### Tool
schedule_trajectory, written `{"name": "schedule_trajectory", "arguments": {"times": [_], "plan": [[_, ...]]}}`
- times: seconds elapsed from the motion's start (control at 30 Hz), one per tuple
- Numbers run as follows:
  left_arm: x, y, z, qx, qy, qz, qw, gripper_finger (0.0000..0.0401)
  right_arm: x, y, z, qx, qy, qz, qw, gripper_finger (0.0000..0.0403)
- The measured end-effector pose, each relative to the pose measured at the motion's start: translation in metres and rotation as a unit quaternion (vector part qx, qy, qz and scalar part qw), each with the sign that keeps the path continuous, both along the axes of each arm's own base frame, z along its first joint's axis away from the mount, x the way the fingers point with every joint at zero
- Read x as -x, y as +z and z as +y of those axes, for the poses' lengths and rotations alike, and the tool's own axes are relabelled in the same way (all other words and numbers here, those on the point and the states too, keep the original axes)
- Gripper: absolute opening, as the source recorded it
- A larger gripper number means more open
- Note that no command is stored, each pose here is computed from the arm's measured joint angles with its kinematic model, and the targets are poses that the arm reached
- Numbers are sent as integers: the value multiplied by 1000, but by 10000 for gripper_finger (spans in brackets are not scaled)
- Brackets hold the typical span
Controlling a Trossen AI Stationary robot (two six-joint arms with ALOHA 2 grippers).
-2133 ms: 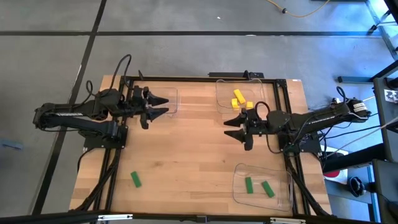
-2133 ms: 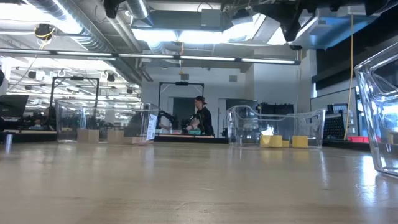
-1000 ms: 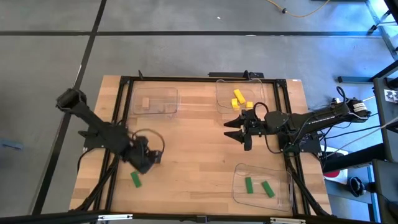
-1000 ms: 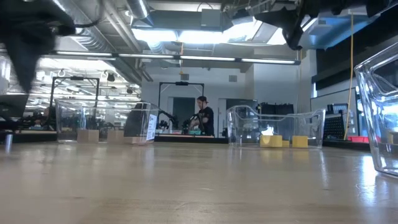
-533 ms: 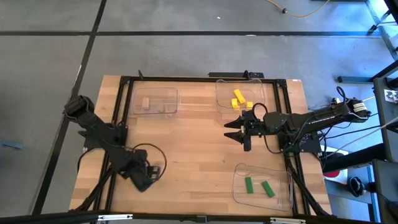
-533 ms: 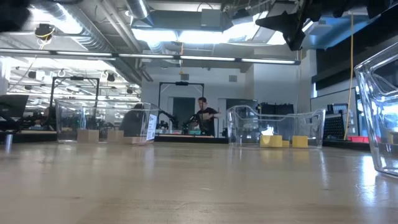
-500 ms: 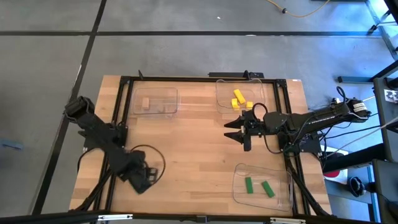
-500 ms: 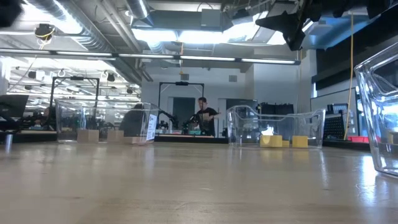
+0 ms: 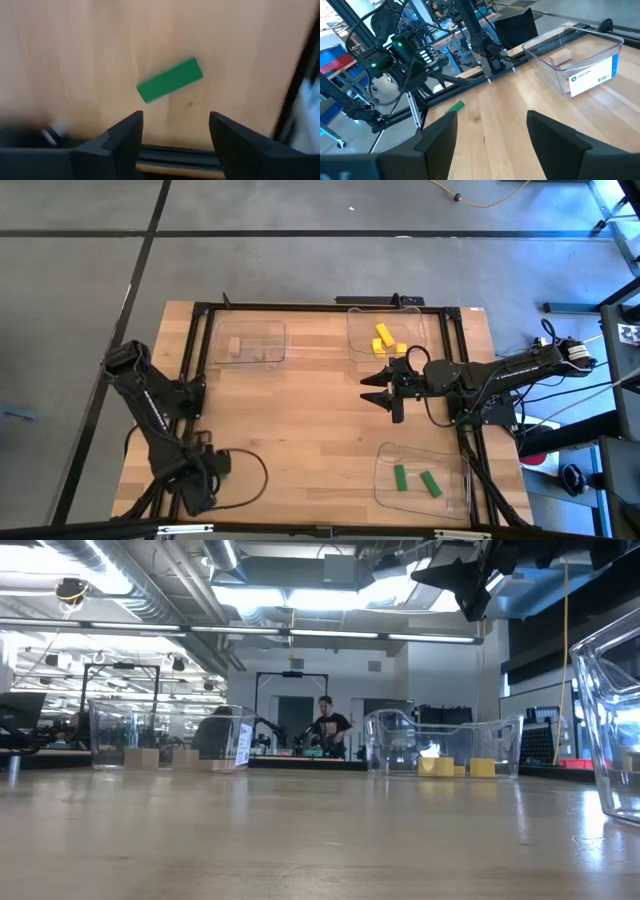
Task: Sort & place blocks by color
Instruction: Put the green block into the bottom transparent bin
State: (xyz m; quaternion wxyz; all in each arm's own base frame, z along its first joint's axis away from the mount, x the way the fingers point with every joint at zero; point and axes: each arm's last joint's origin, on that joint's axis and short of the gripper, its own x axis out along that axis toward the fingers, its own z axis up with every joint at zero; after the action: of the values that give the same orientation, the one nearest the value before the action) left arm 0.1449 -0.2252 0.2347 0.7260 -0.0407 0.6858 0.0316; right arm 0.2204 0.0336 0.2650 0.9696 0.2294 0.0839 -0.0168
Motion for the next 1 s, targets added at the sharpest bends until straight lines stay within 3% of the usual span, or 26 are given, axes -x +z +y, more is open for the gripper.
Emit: {"name": "schedule_trajectory", "arguments": {"times": [0.1, 0.2, 0.4, 0.5, 0.67, 0.87, 1.0], "plan": [[-1, -4, 5, -17, -150, 6, 989, 220, 0, 0, 0, 0, 0, 0, 1000, 242], [-2, -12, 8, -26, -249, 9, 968, 220, 0, 0, 0, -1, 0, 0, 1000, 242], [-5, -28, 6, -32, -381, -33, 924, 220, 0, 0, 0, -3, -1, 1, 1000, 242], [-4, -40, 7, -30, -421, -44, 906, 220, 0, -1, 0, -17, -4, 6, 1000, 242], [1, -56, 15, -37, -428, -23, 903, 220, 1, -5, 0, -36, -9, 26, 999, 242], [8, -72, 16, -25, -489, -31, 871, 220, 1, -7, -2, -52, -38, 36, 997, 242], [8, -80, 18, -30, -502, -45, 863, 220, 1, -7, -2, -51, -52, 34, 997, 242]]}}
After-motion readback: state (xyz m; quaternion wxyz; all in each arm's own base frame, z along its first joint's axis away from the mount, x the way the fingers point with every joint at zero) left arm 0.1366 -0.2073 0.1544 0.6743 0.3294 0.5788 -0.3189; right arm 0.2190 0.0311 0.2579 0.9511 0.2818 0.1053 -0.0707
